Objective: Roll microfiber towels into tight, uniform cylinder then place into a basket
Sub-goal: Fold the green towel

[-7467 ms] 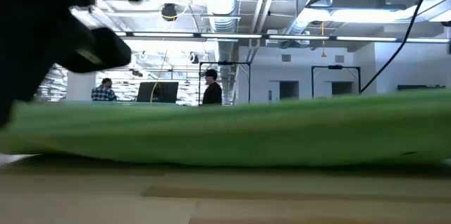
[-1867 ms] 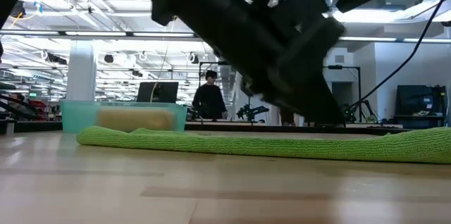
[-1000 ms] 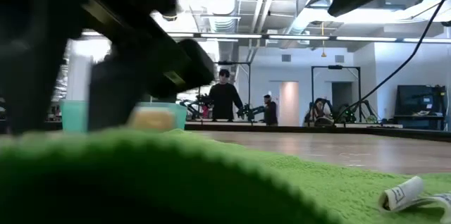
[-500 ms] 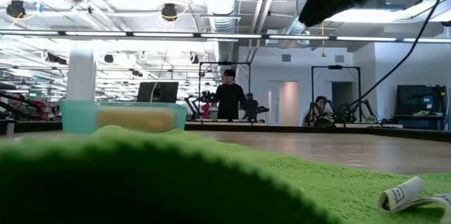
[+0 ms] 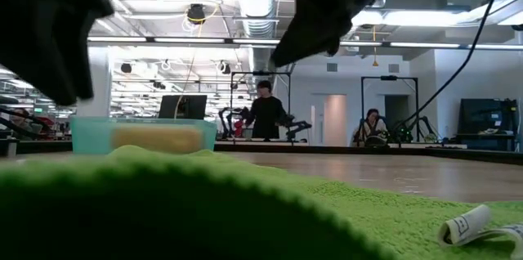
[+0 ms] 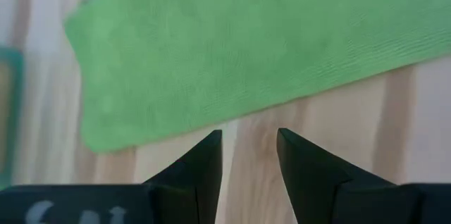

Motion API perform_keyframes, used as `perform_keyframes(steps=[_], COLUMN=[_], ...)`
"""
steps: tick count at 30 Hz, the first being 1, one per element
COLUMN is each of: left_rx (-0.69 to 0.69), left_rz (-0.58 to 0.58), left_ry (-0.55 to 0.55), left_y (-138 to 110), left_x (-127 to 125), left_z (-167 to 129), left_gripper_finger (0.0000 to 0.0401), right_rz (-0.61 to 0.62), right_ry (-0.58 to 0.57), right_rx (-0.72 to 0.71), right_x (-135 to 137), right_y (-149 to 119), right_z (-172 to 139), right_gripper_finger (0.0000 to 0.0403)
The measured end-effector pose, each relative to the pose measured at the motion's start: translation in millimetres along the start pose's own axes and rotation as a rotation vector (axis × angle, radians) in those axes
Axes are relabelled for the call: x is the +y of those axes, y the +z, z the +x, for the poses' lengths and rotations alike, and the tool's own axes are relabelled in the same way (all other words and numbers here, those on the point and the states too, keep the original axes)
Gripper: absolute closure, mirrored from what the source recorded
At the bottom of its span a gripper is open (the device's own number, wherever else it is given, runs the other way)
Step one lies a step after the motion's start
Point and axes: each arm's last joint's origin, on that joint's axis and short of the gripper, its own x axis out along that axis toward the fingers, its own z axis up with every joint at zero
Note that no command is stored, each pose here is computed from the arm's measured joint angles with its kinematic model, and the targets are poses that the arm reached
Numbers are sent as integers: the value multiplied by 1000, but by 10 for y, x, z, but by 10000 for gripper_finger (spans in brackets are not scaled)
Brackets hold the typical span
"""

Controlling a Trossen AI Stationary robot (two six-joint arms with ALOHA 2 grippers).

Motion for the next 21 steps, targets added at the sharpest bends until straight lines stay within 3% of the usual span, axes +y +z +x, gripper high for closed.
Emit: perform_keyframes(steps=[9,13,21], left_rx=[-10,-9,-4], left_rz=[-46,-40,-27], left_ry=[-60,-59,-53], left_y=[-102,-102,-68], left_x=[-12,-10,26], left_z=[248,250,278], left_gripper_finger=[272,272,272], right_rz=[-7,-13,-5], right_ry=[154,219,218], right_rx=[-8,-29,17], right_x=[-81,-72,-102], right_y=[-87,-136,-208], right_z=[547,765,1111], right_gripper_finger=[395,387,393])
